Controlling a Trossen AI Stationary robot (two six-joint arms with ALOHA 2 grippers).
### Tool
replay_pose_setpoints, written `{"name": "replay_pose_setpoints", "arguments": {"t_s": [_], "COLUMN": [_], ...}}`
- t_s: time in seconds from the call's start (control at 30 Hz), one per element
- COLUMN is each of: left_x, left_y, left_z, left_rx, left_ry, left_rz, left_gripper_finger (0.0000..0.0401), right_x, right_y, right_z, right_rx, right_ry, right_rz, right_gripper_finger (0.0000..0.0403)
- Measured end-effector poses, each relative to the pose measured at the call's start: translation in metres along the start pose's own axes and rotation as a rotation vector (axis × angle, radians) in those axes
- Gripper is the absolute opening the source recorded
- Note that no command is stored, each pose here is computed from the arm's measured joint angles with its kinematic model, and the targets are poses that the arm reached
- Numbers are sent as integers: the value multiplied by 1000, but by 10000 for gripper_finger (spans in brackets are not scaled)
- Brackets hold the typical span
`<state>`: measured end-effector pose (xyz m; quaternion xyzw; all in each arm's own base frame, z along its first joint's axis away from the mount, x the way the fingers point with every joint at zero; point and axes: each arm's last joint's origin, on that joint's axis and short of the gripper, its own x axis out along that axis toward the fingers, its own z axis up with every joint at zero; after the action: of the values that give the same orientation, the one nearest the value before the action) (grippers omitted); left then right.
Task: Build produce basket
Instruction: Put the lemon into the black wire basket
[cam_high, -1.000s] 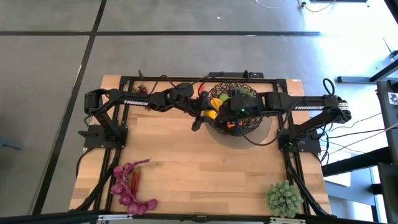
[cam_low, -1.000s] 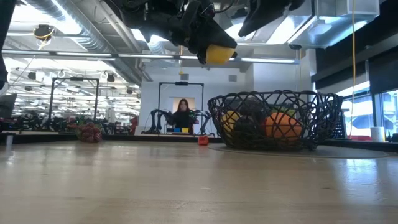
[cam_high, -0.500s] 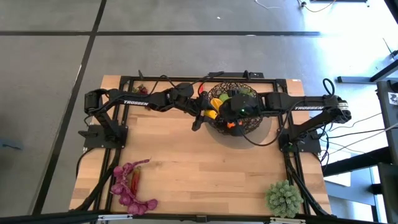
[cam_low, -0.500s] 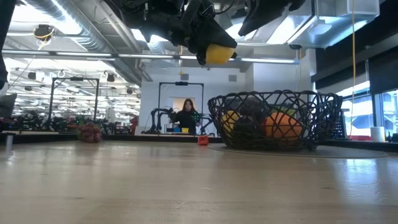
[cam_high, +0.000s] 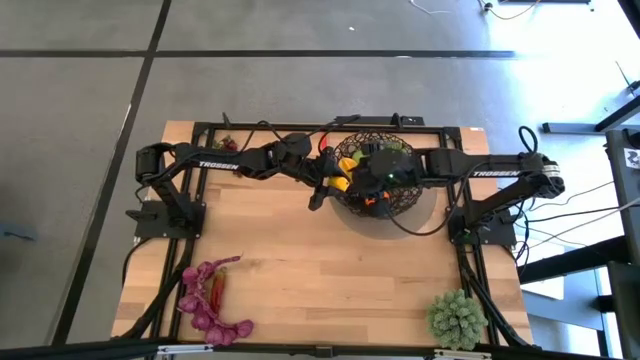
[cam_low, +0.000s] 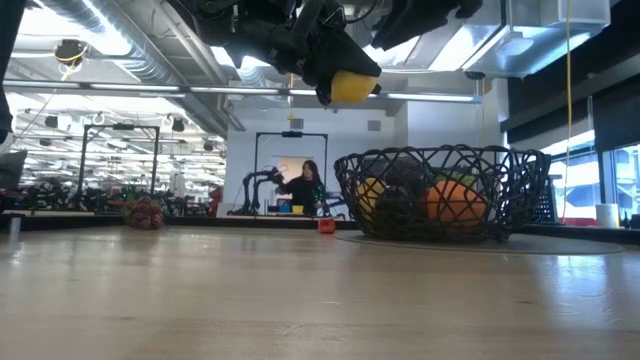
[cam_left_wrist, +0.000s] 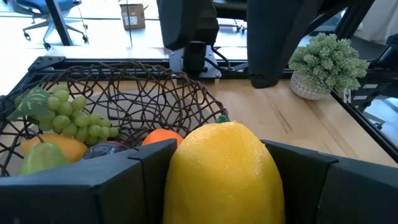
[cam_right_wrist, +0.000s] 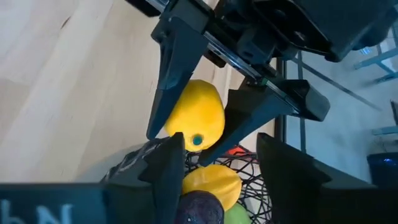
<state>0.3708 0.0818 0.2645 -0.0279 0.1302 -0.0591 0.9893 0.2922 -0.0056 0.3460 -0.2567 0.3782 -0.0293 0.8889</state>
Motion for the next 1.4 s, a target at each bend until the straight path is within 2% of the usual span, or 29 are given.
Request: {"name": "replay_pose_setpoints", "arguments": {"t_s": [0.1,0.23,0.33,0.47,0.6,0.77,1.4], "left_x": [0,0,0,0,0,0,0], "left_y": [0,0,-2,-4,-4,-4,-6], "left_z": [0,0,0,0,-1,-1,-1], "left_rx": [-5,-25,-26,-46,-51,-55,-58], "left_ry": [0,0,-1,6,11,15,17], "left_rz": [0,-10,-62,-101,-104,-113,-166], "left_gripper_finger": [205,205,205,205,205,205,204], "right_x": [4,12,19,26,28,28,48], "right_y": [1,8,12,13,13,14,19], "right_z": [0,-2,-5,-5,-1,2,3], "right_rx": [-71,-260,-367,-473,-514,-553,-655], "right_ry": [16,35,48,23,-30,-78,-76], "right_rz": [2,72,92,58,21,41,66], "right_gripper_finger": [215,227,228,226,227,228,229]}}
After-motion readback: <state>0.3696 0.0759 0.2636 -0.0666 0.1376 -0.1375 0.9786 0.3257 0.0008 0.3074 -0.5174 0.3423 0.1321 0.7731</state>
